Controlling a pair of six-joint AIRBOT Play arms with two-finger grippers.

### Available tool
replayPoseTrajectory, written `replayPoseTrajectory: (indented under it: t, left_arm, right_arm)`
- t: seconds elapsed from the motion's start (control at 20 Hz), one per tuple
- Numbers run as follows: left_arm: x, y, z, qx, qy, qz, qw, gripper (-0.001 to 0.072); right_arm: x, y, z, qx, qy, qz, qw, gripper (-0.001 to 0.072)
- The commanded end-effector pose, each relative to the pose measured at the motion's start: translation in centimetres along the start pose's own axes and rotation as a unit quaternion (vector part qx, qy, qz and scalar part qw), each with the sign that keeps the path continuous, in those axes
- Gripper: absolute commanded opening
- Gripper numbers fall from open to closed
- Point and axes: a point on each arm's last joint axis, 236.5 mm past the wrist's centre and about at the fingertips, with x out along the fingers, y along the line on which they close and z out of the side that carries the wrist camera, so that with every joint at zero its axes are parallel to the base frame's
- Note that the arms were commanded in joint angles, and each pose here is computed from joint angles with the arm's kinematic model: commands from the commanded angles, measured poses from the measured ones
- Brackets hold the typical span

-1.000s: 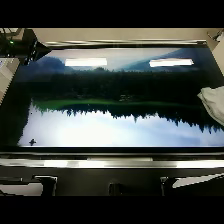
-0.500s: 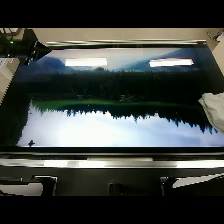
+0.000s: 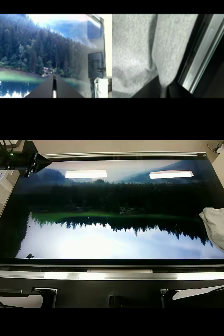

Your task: Fold the clothes and pants, and hang the long-sleeved shirts on hangers.

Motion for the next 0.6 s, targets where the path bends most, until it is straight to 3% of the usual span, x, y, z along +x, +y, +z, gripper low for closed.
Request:
replayPoseTrajectory:
  t: [0.0, 0.3, 0.45, 0.5, 0.55]
  left_arm:
    - [0.0, 0.0, 0.0, 0.000, 0.000, 0.000, 1.000, 0.0016]
    - [0.0, 0.0, 0.0, 0.004, 0.000, 0.000, 1.000, 0.0016]
    - [0.0, 0.0, 0.0, 0.004, 0.000, 0.000, 1.000, 0.0017]
    - [0.0, 0.0, 0.0, 0.004, 0.000, 0.000, 1.000, 0.0018]
    - [0.0, 0.0, 0.0, 0.004, -0.001, 0.000, 1.000, 0.0020]
  right_arm:
    - [0.1, -0.8, 0.1, -0.002, -0.001, -0.017, 1.000, 0.0036]
    - [0.1, -1.2, 0.3, -0.007, -0.007, -0.027, 1.000, 0.0043]
    - [-0.4, -1.4, 0.2, -0.028, -0.008, -0.026, 0.999, 0.0330]
    - [-1.1, -1.5, 0.4, -0.032, -0.019, -0.021, 0.999, 0.0479]
    - [-2.0, -1.6, 0.8, -0.035, -0.035, -0.014, 0.999, 0.0568]
